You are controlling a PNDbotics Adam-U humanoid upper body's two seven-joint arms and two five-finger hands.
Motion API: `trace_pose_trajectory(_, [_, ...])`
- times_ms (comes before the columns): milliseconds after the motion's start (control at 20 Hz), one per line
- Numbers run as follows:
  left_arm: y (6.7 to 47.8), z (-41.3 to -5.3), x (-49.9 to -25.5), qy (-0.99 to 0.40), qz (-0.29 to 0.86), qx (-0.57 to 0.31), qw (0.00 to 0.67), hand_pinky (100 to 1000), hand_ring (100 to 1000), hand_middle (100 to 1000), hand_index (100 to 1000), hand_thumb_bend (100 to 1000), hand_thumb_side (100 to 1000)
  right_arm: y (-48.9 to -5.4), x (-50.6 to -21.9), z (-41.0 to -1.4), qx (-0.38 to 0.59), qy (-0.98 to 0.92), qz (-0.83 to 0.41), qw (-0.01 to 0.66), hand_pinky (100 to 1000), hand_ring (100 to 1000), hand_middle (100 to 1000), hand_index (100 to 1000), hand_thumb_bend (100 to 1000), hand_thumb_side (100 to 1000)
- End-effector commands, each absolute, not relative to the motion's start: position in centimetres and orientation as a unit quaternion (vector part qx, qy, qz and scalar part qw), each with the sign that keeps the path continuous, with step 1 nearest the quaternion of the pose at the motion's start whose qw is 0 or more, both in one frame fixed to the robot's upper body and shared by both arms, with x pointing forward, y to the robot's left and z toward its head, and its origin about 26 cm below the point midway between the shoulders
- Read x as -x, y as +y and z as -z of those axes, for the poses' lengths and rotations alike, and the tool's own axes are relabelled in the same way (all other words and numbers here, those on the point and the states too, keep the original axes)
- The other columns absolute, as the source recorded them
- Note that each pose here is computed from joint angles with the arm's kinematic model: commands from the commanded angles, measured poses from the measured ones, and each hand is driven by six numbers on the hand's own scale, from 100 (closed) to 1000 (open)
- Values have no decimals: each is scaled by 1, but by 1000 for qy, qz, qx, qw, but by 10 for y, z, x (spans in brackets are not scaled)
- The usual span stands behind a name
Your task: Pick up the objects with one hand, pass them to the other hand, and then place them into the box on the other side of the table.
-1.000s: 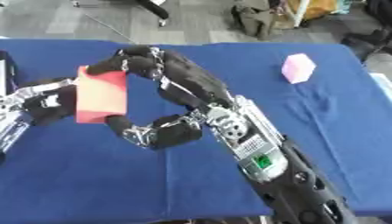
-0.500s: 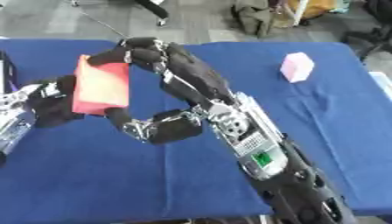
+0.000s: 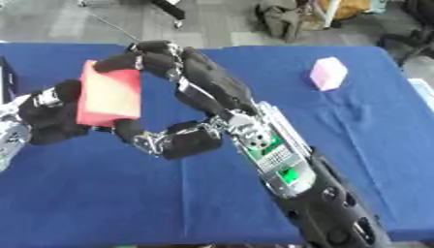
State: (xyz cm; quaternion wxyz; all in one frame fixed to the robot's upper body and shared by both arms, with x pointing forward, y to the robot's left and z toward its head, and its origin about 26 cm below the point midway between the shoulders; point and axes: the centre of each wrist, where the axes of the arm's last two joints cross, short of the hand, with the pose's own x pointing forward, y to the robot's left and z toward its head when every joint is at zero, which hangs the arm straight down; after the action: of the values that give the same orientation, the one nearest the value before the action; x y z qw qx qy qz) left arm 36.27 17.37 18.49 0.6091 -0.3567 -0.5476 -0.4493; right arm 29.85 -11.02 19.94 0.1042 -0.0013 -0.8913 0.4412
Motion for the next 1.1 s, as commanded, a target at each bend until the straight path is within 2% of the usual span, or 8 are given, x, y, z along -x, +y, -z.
trace_pose_trajectory(50, [163, -200, -358, -562, 451, 386, 577, 692, 645, 550, 737, 1000, 617, -110, -299, -201, 5, -887, -450, 99, 676, 608, 278, 399, 100, 100])
trace_pose_trajectory(600, [144, -201, -349, -545, 441, 446, 556, 690, 628, 535, 724, 1000, 600, -110, -300, -199, 4, -889, -447, 103, 677, 617, 277, 399, 100, 100])
trace_pose_trajectory(1100, [146, -192, -349, -516, 456, 440, 576, 686, 613, 521, 713, 991, 592, -113, -300, -198, 18, -891, -440, 110, 673, 615, 281, 396, 100, 100])
